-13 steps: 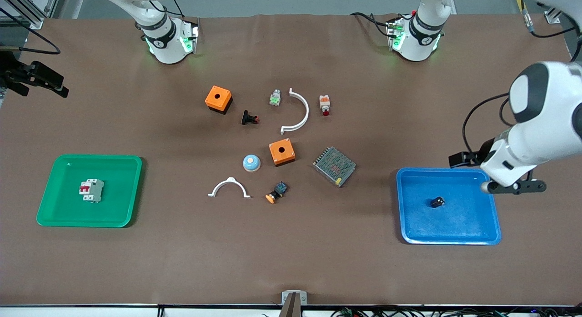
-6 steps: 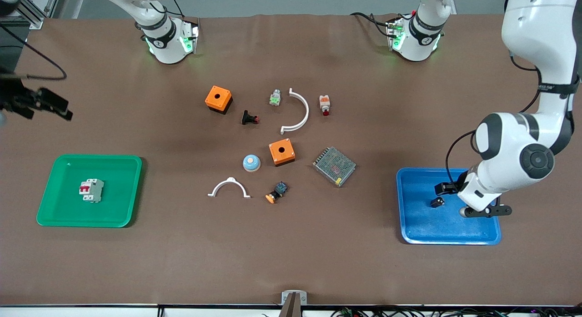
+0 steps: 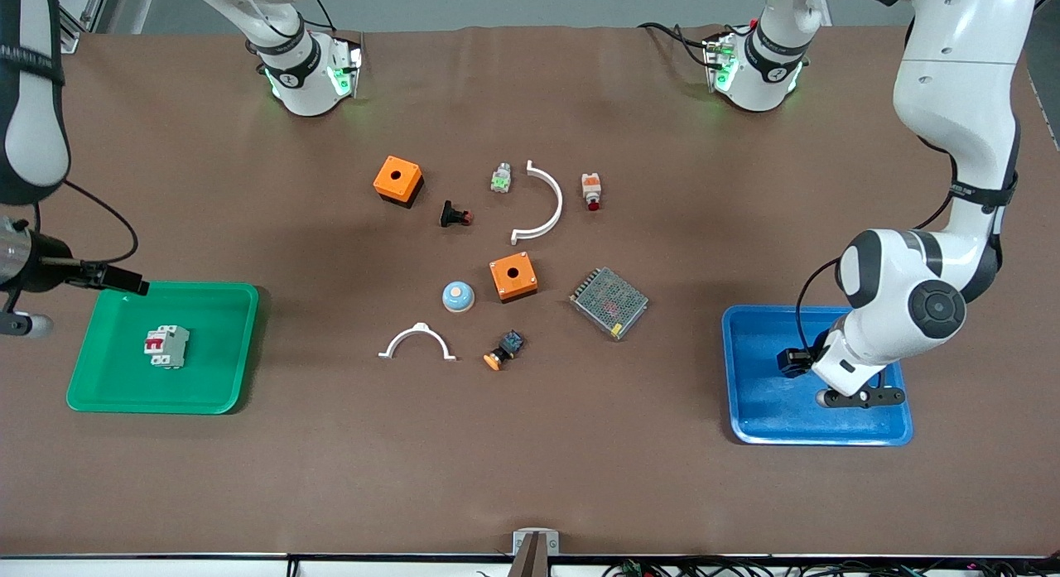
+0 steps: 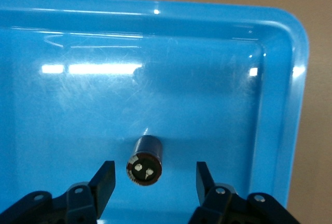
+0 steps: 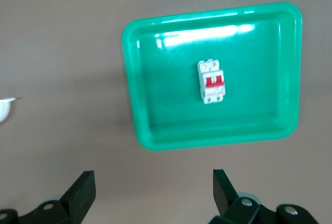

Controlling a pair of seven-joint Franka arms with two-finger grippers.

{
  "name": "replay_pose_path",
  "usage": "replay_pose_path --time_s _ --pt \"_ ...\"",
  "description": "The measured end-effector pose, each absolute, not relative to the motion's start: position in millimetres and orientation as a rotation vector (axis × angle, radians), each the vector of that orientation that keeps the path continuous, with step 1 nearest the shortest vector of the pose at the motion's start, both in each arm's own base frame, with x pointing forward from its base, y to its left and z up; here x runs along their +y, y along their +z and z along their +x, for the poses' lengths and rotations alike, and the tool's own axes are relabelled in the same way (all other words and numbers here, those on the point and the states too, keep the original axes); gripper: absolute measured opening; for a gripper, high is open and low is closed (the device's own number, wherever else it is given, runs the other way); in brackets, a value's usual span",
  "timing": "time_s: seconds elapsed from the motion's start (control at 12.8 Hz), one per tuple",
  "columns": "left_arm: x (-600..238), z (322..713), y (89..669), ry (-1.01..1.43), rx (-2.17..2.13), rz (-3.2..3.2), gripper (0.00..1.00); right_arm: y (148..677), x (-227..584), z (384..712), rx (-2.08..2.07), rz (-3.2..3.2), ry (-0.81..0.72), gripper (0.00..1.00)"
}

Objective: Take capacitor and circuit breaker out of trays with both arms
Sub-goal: 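Lower the left gripper onto the capacitor while the right gripper lowers onto the breaker, then close the left gripper on the capacitor while the right gripper grasps the breaker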

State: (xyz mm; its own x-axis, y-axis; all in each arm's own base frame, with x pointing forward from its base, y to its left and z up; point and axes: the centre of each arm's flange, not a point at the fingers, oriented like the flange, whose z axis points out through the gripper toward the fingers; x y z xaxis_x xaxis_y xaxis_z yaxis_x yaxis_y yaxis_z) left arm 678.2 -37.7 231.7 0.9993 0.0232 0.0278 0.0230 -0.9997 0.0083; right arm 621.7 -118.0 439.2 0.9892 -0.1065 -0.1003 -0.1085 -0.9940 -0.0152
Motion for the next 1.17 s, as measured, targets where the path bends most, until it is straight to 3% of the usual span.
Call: replay_pose_path --time_s 0.47,0.62,0.78,0.86,1.17 --pt "-33.6 676.4 215.9 0.013 0.028 3.145 0.66 359.1 -137.5 616.9 0.114 -3.129 0.049 1.0" --pt "-33.0 676.2 214.3 0.01 0.03 3.145 0.59 355.4 -143.7 614.5 0.102 -3.131 0.038 1.0" --pt "-33.0 676.5 214.7 0.012 0.03 3.145 0.39 353.5 -160.6 614.2 0.056 -3.14 -0.018 1.0" --pt "-33.0 676.5 214.8 0.012 0.029 3.145 0.34 348.9 -170.9 614.4 0.042 -3.146 -0.044 1.0" --pt "-33.6 685.3 234.6 0.067 0.03 3.143 0.34 318.3 -184.6 618.2 0.035 -3.151 -0.065 1.0"
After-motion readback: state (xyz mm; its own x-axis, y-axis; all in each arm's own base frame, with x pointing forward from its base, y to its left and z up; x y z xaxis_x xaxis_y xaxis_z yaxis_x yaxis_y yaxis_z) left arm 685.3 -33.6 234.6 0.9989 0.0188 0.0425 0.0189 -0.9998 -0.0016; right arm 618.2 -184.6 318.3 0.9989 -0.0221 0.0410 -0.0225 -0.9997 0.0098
